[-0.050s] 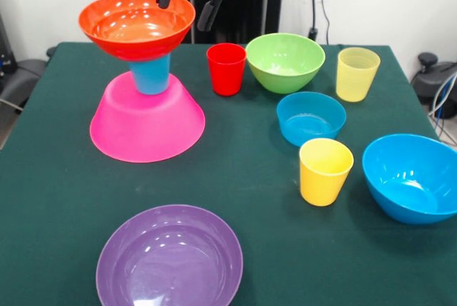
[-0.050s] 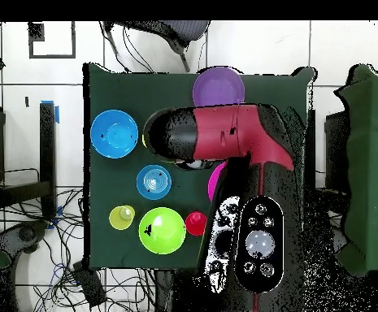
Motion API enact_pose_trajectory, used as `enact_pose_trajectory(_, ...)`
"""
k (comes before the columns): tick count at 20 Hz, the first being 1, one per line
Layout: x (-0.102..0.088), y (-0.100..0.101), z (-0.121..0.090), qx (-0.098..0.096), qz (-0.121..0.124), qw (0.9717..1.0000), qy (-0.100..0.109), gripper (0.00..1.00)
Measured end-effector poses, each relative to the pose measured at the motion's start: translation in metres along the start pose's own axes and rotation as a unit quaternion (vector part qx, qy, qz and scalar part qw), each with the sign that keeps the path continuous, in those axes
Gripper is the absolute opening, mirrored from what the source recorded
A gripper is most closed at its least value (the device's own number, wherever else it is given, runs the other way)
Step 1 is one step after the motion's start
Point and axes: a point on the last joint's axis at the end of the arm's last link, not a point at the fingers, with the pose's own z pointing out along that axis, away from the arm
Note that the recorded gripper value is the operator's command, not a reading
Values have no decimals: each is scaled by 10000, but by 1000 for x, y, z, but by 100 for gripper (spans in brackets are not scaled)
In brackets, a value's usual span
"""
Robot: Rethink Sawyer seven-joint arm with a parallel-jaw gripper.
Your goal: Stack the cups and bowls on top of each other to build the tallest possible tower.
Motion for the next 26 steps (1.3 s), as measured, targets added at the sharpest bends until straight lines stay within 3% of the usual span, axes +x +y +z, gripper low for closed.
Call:
enact_pose_trajectory(10, -15, 4, -10, -161, 100, 9996, -209, 100)
enact_pose_trajectory(11, -20, 7, -10, -263, 108, 9988, -390, 100)
enact_pose_trajectory(14, -28, 13, -9, -427, 120, 9967, -679, 100)
enact_pose_trajectory(15, -36, 20, -10, -613, 138, 9934, -955, 100)
enact_pose_trajectory(18, -46, 28, -11, -892, 189, 9882, -1230, 100)
enact_pose_trajectory(19, -54, 35, -11, -1224, 294, 9818, -1420, 100)
enact_pose_trajectory(21, -58, 38, -11, -1441, 379, 9773, -1506, 100)
enact_pose_trajectory(22, -62, 41, -9, -1649, 467, 9726, -1568, 100)
enact_pose_trajectory(26, -64, 41, -2, -1950, 569, 9653, -1639, 100)
